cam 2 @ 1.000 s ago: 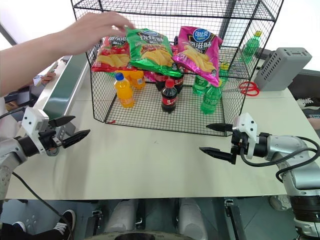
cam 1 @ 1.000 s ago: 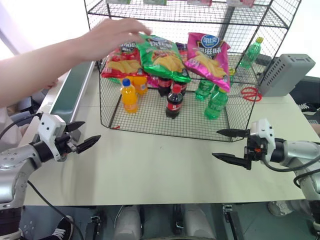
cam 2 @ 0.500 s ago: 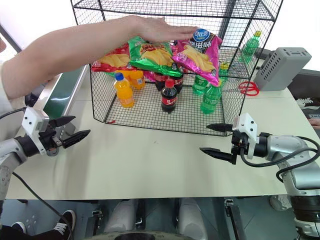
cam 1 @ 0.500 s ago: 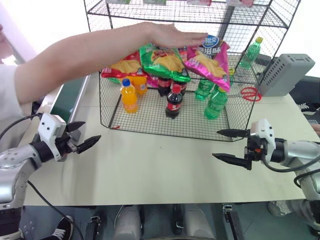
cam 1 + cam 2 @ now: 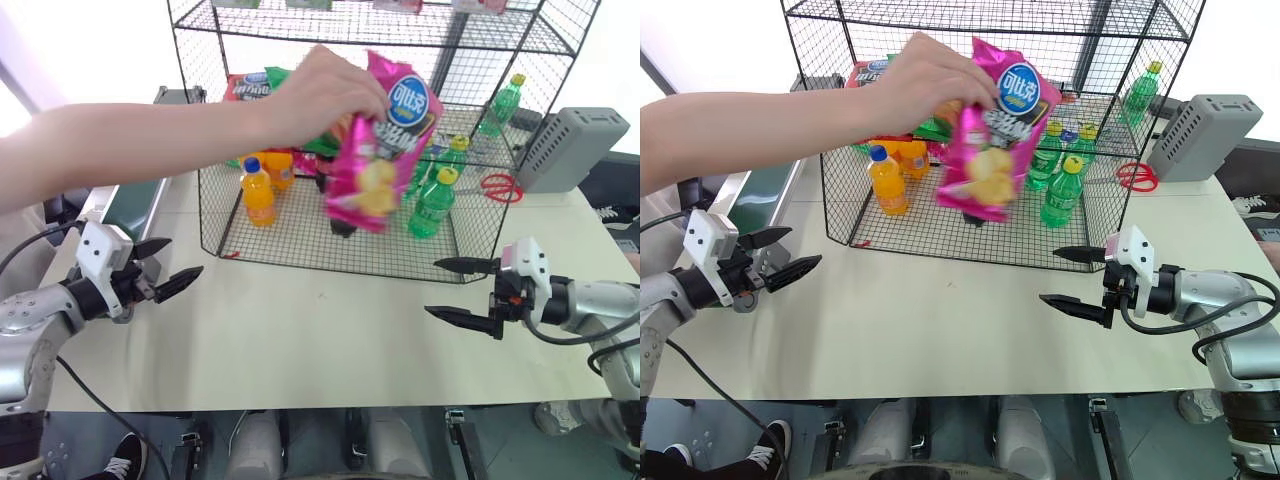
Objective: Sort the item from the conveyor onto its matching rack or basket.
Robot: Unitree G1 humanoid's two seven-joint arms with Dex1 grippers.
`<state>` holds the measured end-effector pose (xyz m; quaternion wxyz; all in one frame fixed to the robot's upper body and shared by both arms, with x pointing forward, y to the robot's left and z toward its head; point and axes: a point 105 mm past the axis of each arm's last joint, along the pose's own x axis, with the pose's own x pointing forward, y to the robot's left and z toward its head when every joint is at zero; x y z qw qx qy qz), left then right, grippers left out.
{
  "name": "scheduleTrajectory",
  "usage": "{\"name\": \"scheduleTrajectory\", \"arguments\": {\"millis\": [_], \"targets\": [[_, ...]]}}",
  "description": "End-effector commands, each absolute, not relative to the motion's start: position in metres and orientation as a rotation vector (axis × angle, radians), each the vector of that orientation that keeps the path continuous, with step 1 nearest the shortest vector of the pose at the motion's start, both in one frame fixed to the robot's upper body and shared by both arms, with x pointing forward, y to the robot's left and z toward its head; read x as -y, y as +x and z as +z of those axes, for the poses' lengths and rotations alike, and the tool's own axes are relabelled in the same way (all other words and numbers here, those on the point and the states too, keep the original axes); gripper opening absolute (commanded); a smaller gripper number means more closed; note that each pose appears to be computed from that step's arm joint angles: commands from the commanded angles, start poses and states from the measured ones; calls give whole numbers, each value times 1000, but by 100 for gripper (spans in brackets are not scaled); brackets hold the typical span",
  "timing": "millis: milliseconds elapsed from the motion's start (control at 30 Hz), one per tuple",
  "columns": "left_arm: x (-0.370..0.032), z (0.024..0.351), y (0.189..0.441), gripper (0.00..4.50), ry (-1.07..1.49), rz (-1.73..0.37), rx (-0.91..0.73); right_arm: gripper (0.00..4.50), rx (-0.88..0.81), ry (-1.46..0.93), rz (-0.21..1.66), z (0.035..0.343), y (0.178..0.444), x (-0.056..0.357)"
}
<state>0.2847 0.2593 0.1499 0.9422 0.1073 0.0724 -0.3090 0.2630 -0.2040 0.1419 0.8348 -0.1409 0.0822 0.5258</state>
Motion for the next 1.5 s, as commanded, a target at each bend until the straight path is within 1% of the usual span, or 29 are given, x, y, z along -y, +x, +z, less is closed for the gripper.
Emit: {"name": "scheduleTrajectory", "arguments": {"millis": [33,133,233,400,500,967,1067,1267,1367,1500], "targets": [[-256,156,285,450,234,-643,-127,446,-136,-337,1107,153,264,206],[-257,156,285,450,234,-642,-131,446,-139,-334,1107,153,264,205],[-255,150,280,450,218,-673,-187,446,-141,-333,1108,152,264,205],[-257,150,281,450,224,-655,-186,446,-140,-335,1112,151,264,204],[-256,148,279,450,210,-670,-214,446,-140,-337,1114,151,265,204],[-259,152,283,450,210,-639,-183,446,-109,-350,1127,154,276,198],[-261,150,283,450,189,-637,-205,446,-104,-350,1134,154,276,196],[-266,146,274,450,148,-646,-255,446,-108,-338,1148,153,275,193],[-269,149,273,450,167,-619,-222,446,-106,-332,1161,154,274,190],[-273,148,268,450,176,-600,-231,446,-103,-325,1178,153,276,186]]}}
